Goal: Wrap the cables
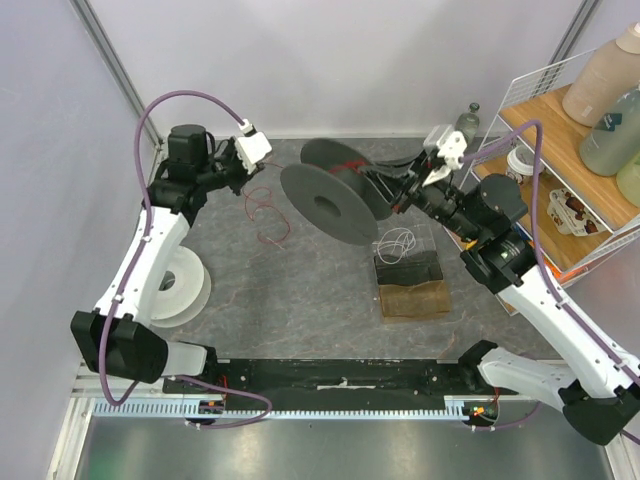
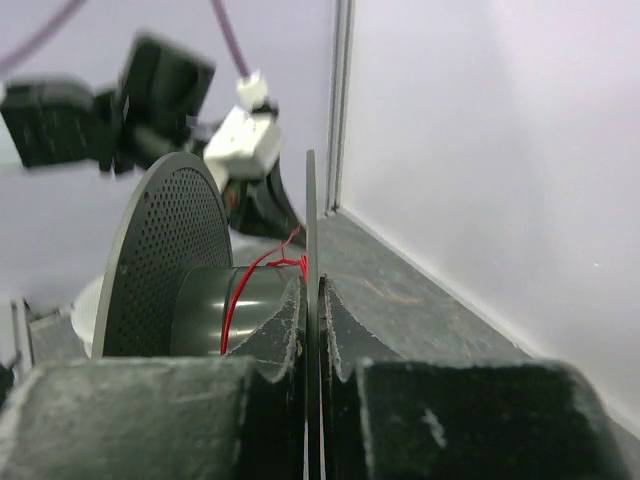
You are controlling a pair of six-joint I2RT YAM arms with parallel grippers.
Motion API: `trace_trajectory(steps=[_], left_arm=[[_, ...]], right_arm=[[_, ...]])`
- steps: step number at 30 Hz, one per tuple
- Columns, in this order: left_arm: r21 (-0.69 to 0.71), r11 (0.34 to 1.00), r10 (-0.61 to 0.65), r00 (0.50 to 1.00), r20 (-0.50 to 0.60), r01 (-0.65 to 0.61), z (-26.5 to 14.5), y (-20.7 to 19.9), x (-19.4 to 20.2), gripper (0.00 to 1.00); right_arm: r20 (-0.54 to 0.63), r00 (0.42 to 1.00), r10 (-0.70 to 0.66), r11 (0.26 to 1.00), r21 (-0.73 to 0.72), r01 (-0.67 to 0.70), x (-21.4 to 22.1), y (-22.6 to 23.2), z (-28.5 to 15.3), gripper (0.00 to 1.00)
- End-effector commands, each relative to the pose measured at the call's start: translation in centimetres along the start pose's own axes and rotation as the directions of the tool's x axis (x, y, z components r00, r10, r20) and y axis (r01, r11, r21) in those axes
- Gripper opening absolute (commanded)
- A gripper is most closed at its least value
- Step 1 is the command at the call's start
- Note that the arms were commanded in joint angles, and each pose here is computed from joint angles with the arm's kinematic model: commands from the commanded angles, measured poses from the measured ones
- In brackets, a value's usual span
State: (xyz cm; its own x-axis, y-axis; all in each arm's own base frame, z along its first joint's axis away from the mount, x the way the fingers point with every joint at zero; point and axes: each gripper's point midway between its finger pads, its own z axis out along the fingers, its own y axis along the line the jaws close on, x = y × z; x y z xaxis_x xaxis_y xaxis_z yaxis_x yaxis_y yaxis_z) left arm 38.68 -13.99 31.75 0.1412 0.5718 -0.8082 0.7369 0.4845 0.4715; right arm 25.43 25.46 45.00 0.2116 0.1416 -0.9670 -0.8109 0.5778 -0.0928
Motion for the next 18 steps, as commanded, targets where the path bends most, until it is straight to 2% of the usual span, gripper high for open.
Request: trace_trajectory(steps=[1, 5, 11, 18], left_arm=[[0.036, 0.985, -0.173, 0.981, 0.086, 0.171, 1.3, -1.3, -0.3, 0.02], [0.156, 0.936, -0.337, 0.931, 0.141, 0.315, 1.1, -4.9, -0.8, 0.02], [0.312, 0.827, -0.538, 0.820, 0.194, 0.469, -0.9, -9.5, -2.7, 0.02], [0.401, 0.772, -0.580, 0.805, 0.125, 0.494, -0.4, -15.2, -4.7, 0.02]], right_arm=[[0.244, 0.956, 0.166, 0.970, 0.132, -0.203, -7.9, -2.9, 1.0, 0.00], [0.320, 0.915, 0.245, 0.903, 0.269, -0.336, -8.8, -6.7, 1.7, 0.00], [0.395, 0.867, 0.304, 0.786, 0.410, -0.462, -8.1, -10.7, 3.0, 0.00], [0.442, 0.802, 0.403, 0.679, 0.444, -0.585, -6.4, -12.8, 5.4, 0.00]])
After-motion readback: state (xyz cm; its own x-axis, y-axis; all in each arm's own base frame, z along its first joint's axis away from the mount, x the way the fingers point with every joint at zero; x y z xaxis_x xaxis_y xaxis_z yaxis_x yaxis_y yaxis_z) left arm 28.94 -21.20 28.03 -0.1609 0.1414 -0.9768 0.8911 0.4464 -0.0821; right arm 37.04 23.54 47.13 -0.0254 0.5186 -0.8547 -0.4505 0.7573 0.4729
